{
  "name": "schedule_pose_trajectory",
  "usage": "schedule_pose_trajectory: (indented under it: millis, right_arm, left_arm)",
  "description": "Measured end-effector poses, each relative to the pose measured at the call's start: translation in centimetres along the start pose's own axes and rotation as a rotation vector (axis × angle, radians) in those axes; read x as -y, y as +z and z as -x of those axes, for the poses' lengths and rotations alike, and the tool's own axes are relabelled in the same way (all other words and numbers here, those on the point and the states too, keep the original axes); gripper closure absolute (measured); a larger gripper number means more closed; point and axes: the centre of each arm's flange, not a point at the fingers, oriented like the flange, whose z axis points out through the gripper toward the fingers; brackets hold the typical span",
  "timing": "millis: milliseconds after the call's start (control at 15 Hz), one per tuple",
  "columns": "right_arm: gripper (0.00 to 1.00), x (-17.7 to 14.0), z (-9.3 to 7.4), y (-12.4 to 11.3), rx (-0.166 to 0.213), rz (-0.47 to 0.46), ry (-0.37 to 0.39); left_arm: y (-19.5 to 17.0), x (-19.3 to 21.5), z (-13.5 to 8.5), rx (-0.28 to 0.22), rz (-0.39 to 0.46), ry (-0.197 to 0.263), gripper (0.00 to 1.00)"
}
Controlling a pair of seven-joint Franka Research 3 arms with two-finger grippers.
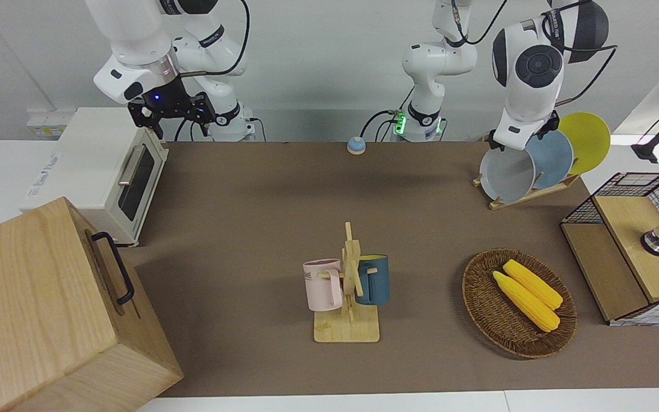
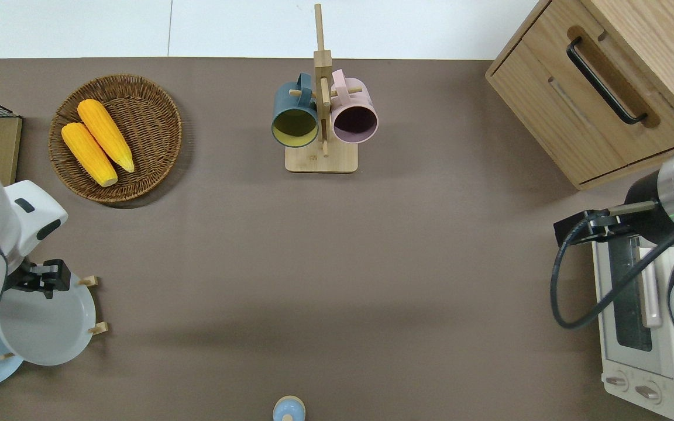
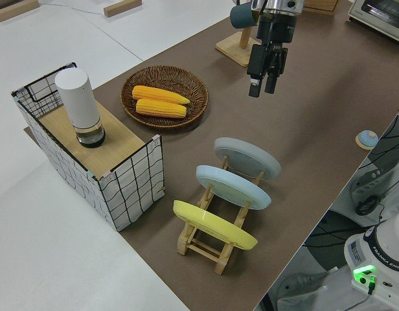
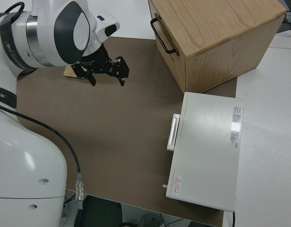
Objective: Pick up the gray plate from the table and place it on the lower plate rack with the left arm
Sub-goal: 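Open the left gripper and withdraw it from the plate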
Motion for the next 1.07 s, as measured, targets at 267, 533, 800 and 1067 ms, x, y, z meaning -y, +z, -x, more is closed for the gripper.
schedule_pose_trajectory:
  millis: [267, 533, 800, 1067]
  right_arm:
    - [0.01, 0.0, 0.0, 0.0, 0.000, 0.000, 0.000]
    - [0.01, 0.0, 0.0, 0.0, 0.000, 0.000, 0.000]
    - [0.01, 0.0, 0.0, 0.0, 0.000, 0.000, 0.000]
    - [0.01, 0.0, 0.0, 0.0, 0.000, 0.000, 0.000]
  left_arm:
    - [-4.1, 0.8, 0.5, -0.066, 0.182, -0.022, 0.01]
    - [-7.2, 0.8, 1.1, -0.110, 0.338, -0.015, 0.00]
    - [-9.3, 0.4, 1.2, -0.165, 0.454, 0.032, 0.00]
    - [-9.8, 0.6, 1.1, -0.199, 0.458, 0.126, 0.00]
